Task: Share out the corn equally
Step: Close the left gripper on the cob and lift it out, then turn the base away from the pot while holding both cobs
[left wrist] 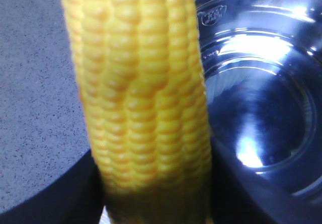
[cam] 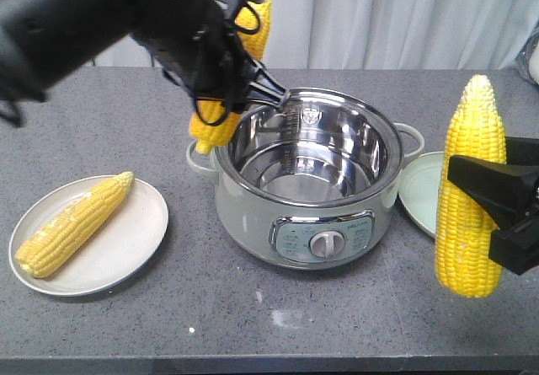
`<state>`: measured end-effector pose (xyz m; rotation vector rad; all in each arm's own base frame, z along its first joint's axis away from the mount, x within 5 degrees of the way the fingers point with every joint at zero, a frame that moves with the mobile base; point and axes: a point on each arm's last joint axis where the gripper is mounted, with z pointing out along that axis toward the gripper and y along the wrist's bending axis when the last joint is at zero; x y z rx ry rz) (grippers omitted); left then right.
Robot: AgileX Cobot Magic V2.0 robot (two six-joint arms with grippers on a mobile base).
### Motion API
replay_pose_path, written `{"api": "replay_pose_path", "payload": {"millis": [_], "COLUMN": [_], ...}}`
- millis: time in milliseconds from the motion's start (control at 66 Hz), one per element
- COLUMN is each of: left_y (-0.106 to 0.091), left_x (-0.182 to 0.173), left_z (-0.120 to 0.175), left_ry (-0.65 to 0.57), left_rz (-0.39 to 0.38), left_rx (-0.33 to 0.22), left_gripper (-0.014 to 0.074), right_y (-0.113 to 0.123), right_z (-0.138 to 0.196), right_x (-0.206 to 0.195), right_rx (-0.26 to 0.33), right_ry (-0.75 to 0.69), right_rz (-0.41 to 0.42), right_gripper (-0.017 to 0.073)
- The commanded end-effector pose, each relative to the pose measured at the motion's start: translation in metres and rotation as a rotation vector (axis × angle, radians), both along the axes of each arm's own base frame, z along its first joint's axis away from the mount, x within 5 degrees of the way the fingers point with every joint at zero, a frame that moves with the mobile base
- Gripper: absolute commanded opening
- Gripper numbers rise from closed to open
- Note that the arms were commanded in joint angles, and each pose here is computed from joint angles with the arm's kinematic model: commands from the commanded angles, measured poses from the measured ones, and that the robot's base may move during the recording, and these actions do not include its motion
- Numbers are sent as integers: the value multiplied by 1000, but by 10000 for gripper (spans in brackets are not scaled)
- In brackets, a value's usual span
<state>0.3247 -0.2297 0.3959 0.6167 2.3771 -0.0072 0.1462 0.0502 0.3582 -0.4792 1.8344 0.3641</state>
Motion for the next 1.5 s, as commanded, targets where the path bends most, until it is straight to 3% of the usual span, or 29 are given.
{"api": "replay_pose_path", "payload": {"millis": [0, 318, 485, 743, 1152, 1485], "left_y": [22, 80, 99, 127, 153, 157], "left_x": [-21, -74, -106, -150, -191, -197], "left_z": [32, 23, 15, -8, -44, -49], "left_ry": [-138, -258, -336, -371, -365, -356], "left_rz": [-48, -62, -86, -101, -106, -102], "left_rx": [-110, -204, -250, -269, -272, -266], "left_gripper": [227, 227, 227, 227, 227, 227], "right_y": [-2, -2, -2, -2, -2, -2], "right_z": [13, 13, 13, 13, 13, 13], "right_x": [1, 1, 1, 1, 1, 1], "right_rx": [40, 40, 40, 40, 40, 40], "right_ry": [-58, -58, -58, -57, -57, -57], "right_rz": [-34, -34, -34, -33, -33, -33], "right_gripper": [194, 194, 194, 194, 194, 194]}}
